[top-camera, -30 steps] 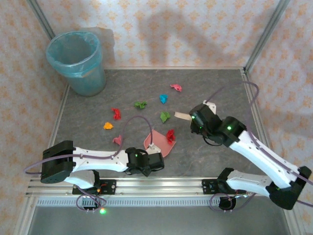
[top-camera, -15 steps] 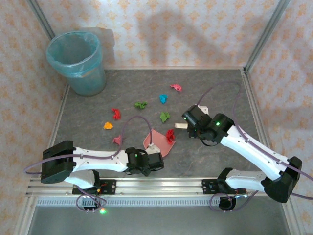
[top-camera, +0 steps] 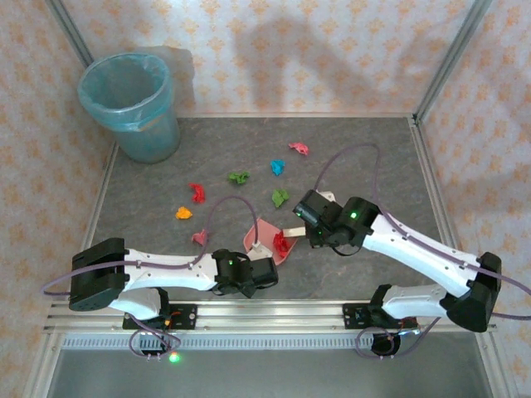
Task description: Sweep away the paper scraps from the table
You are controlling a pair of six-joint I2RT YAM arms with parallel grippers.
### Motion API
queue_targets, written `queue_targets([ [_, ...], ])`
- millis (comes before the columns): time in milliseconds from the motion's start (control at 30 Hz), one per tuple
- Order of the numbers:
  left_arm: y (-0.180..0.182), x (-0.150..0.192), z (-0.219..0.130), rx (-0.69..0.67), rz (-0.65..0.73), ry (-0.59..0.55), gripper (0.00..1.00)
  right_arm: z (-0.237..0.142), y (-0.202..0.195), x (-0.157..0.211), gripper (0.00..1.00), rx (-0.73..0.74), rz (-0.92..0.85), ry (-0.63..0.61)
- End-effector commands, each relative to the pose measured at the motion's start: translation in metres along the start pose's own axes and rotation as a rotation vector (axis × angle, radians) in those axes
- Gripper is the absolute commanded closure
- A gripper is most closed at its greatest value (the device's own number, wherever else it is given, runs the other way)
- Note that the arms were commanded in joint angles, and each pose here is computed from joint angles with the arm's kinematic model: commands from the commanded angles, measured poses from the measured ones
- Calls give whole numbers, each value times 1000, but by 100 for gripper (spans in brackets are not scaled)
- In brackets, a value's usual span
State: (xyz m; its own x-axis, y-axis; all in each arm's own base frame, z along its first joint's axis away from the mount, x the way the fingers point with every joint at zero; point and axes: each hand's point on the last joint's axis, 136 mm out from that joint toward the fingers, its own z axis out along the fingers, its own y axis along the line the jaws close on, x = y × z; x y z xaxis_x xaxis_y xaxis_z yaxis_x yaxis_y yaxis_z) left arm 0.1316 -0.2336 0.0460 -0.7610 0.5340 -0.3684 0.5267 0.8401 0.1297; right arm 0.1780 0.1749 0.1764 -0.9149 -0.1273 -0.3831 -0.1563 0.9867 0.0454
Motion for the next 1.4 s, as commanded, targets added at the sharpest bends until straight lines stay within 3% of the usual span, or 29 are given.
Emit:
queue_targets([
  [0, 8, -3, 2, -24, 8, -30, 100, -31, 0, -7, 100, -78, 4, -66],
  [133, 10, -5, 3, -9, -11, -49, 100, -51, -5, -27, 100, -103, 34, -199],
  [367, 16, -4, 5, 1, -56, -57, 100, -64, -20, -73, 100, 28, 68, -417],
  [533, 18, -2, 8, -5, -72, -48, 100, -57, -11, -102, 100, 109, 11, -485],
  [900, 24, -2, 5, -17, -89, -56, 100, -10, 19, -136, 100, 163, -67, -410],
  [1367, 29, -3, 7, -31, -105, -51, 100, 31, 11, -103, 100, 172, -91, -278],
])
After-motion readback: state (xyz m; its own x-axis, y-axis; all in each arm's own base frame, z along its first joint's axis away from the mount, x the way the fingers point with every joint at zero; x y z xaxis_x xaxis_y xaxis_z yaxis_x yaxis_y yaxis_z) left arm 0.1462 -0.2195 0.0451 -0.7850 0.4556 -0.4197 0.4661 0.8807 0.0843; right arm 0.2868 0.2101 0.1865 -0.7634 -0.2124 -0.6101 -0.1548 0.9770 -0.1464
